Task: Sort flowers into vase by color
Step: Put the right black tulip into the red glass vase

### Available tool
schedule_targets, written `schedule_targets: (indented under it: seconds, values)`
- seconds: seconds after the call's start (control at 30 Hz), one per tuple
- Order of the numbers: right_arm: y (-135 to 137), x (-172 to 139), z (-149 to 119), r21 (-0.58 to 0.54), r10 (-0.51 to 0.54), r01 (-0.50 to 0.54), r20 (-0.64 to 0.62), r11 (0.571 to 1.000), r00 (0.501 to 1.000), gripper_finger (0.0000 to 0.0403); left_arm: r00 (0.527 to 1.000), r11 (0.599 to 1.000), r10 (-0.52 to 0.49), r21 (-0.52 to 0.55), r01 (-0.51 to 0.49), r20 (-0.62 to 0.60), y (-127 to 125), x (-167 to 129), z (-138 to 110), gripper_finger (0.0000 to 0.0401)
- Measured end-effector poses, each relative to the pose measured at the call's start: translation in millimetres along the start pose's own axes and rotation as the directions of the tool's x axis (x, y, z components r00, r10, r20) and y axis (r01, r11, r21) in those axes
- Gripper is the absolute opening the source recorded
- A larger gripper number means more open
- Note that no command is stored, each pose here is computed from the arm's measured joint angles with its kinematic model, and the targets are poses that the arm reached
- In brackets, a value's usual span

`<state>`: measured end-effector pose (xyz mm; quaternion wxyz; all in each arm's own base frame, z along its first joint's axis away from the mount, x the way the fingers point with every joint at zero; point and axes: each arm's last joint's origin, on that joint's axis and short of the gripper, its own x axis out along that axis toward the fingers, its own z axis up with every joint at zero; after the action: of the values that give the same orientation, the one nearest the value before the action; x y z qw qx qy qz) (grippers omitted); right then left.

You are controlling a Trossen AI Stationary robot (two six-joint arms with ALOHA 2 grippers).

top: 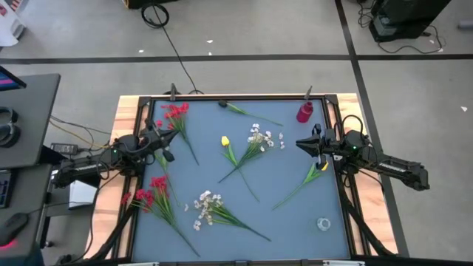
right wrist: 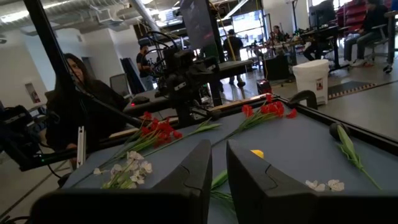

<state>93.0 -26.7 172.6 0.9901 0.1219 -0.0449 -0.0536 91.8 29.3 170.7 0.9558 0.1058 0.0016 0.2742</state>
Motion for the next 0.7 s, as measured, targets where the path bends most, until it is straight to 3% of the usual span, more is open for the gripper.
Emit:
schedule_targets:
  seconds: [0.2,0.57,0.7]
  values:
    - [0.0,0.0,0.1,0.0,0.0,0.0,0.0,1.0,1.0,0.0059,0.998,0.999,0.051,0.003,-0.051,0.019,2.0,-0.1,2.6,0.0014]
    - [0.0,0.0,0.1,0.0,0.0,0.0,0.001,1.0,1.0,0.0059,0.998,0.999,0.051,0.006,-0.052,0.019,2.0,-0.1,2.7,0.0014]
    - [0.0,0.0,0.1,0.0,0.0,0.0,0.001,1.0,1.0,0.0059,0.998,0.992,0.052,0.112,-0.054,0.02,2.0,-0.1,2.7,0.0014]
